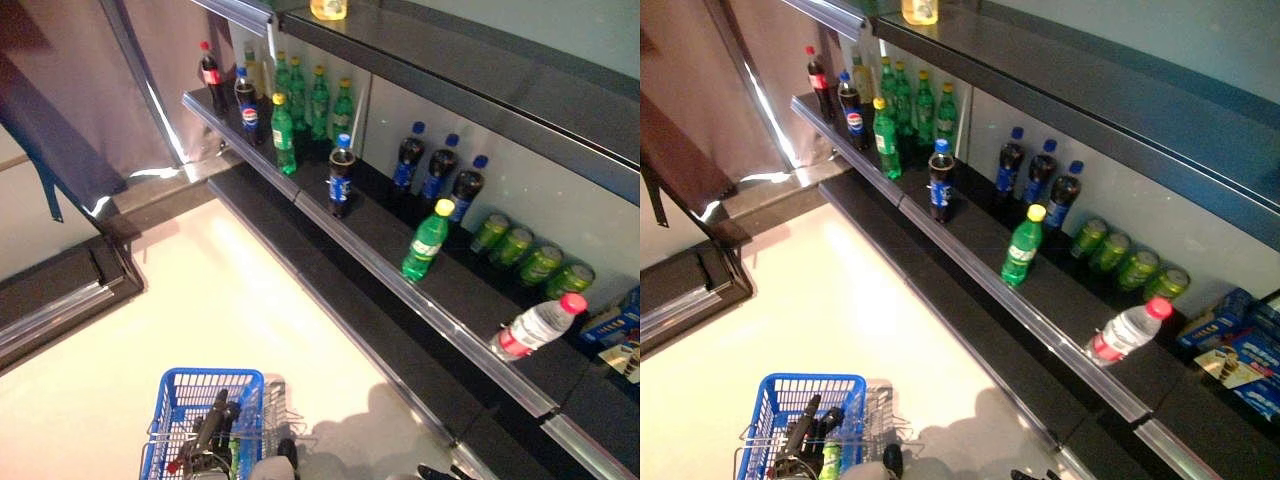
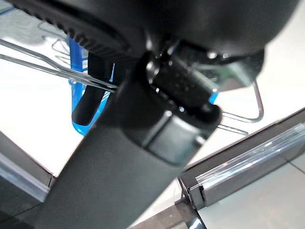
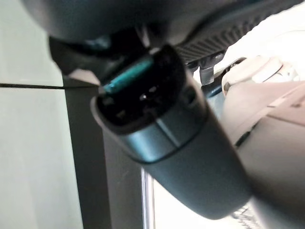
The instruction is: Pick up the drink and place into the basket.
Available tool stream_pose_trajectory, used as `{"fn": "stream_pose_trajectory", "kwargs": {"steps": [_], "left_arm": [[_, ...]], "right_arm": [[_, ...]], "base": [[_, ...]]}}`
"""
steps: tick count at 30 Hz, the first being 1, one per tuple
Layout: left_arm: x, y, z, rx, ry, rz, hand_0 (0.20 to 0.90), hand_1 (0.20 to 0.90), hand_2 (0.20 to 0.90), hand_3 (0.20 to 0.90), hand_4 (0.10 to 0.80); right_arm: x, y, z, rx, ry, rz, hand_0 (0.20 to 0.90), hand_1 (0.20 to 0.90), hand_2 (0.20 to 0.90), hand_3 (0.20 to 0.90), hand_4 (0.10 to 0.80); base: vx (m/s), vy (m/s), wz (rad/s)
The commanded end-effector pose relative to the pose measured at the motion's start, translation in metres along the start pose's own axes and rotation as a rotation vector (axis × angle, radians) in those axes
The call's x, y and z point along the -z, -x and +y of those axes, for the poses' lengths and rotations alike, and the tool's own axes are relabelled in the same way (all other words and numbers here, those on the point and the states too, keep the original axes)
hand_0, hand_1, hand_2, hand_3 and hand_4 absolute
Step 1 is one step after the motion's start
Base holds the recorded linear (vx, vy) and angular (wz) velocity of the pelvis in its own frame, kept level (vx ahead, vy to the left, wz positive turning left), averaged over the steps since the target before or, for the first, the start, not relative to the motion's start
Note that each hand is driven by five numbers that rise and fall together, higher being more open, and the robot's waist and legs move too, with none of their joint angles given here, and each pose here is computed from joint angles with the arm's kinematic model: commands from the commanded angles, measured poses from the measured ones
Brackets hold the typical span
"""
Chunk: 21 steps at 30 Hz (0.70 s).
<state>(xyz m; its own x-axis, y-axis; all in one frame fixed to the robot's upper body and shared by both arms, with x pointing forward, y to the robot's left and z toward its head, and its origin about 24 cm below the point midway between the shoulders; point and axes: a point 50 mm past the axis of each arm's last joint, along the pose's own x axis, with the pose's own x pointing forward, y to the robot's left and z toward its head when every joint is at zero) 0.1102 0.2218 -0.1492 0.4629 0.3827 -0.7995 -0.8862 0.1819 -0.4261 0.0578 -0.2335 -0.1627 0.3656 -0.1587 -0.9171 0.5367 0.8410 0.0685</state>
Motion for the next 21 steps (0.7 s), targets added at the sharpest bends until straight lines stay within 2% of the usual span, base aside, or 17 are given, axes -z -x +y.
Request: {"fn": "stream_pose_trajectory", "kwargs": {"steps": [1,6,11,17,21], "left_arm": [[-0.046,-0.001,-0.054,0.294,-0.129,-0.21,0.3,0.3,0.3,0.2,0.1],[-0.044,-0.003,-0.051,0.263,-0.078,-0.206,0.3,0.3,0.3,0.2,0.1],[-0.029,-0.004,-0.051,0.275,-0.114,-0.16,0.3,0.3,0.3,0.2,0.1],[-0.02,-0.002,-0.043,0.239,-0.136,-0.138,0.3,0.3,0.3,0.2,0.1],[-0.007,0.002,-0.023,0.187,-0.159,-0.122,0.3,0.3,0.3,0.2,0.1]], "right_arm": [[-0.017,-0.002,0.013,-0.012,-0.013,-0.088,0.9,0.9,0.9,0.9,0.8],[-0.009,-0.002,0.005,0.024,-0.066,-0.041,0.9,0.9,0.9,0.9,0.8],[-0.001,-0.002,-0.004,0.053,-0.12,-0.008,0.9,0.9,0.9,0.9,0.8],[-0.003,-0.003,0.0,0.062,-0.156,0.0,0.9,0.9,0.9,0.9,0.8],[-0.004,-0.001,0.0,0.052,-0.037,-0.028,0.9,0.9,0.9,0.9,0.8]], "base": [[0.144,0.243,0.2],[0.239,0.238,0.43],[0.308,0.146,0.35],[0.364,0.154,-0.15],[0.46,0.206,0.13]]}}
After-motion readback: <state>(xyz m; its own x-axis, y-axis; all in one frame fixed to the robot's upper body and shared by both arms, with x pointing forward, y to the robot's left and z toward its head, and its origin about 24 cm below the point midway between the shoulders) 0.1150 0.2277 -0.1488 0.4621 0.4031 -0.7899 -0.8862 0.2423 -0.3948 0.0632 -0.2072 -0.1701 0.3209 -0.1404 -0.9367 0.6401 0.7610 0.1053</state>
